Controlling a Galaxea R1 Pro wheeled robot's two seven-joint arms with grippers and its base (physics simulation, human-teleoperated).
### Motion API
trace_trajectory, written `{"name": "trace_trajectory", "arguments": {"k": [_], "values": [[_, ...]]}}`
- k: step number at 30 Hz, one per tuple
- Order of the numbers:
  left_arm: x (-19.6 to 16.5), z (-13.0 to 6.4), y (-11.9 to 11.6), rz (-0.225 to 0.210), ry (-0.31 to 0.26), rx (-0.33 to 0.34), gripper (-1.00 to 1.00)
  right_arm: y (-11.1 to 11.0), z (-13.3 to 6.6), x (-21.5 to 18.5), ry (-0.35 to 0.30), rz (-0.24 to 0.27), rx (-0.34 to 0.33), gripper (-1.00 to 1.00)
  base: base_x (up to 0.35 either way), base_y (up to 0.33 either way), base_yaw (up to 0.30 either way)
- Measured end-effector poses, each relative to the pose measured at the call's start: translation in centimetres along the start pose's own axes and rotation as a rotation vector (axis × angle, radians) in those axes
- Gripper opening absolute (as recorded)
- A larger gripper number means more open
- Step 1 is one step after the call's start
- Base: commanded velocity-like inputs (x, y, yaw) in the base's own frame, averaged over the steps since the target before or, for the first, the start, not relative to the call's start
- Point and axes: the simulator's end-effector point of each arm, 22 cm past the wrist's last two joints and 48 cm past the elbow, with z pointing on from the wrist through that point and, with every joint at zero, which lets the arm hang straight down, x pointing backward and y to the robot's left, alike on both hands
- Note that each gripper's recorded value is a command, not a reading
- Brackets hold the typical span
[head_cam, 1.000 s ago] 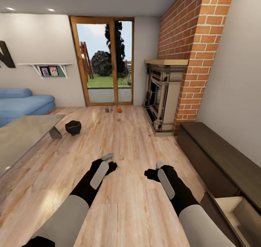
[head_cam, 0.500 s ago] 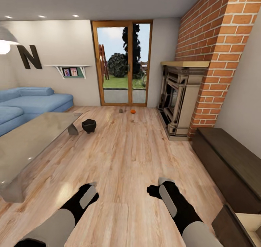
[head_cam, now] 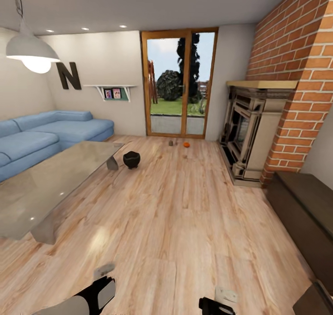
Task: Place each of the two pumpkins and all three candles from the living room inside a cabinet in the living room (use any cabinet), then make sure every cabinet is closed, and position the cauldron so it is next to a table in the living room.
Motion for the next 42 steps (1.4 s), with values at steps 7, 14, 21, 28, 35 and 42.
{"name": "trace_trajectory", "arguments": {"k": [7, 14, 21, 28, 35, 42], "values": [[2.7, -0.1, 0.2, 0.015, 0.003, 0.001, 1.00, -0.7, 0.1, 1.6, 0.023, -0.015, 0.015, 1.00, 0.000, 0.000, 0.263], [3.5, -0.3, 0.0, 0.019, 0.004, 0.007, 1.00, -0.4, 0.0, 0.8, -0.027, -0.014, 0.011, 1.00, 0.117, -0.101, 0.262], [3.4, -0.4, 0.4, -0.006, -0.045, 0.006, 1.00, -0.3, -0.2, 0.2, -0.048, -0.008, 0.009, 1.00, 0.291, -0.188, 0.247], [3.1, -0.5, -0.6, -0.013, -0.058, 0.053, 1.00, -0.2, -0.3, 0.0, -0.052, -0.007, 0.007, 1.00, 0.323, -0.123, 0.227], [3.8, -0.5, -0.5, -0.007, -0.052, 0.055, 1.00, -0.2, -0.3, 0.0, -0.052, -0.008, 0.007, 1.00, 0.235, -0.011, 0.092], [3.8, -0.5, -0.5, -0.006, -0.053, 0.055, 1.00, -0.3, -0.2, -0.2, -0.060, -0.004, 0.008, 1.00, 0.017, 0.000, 0.073]]}}
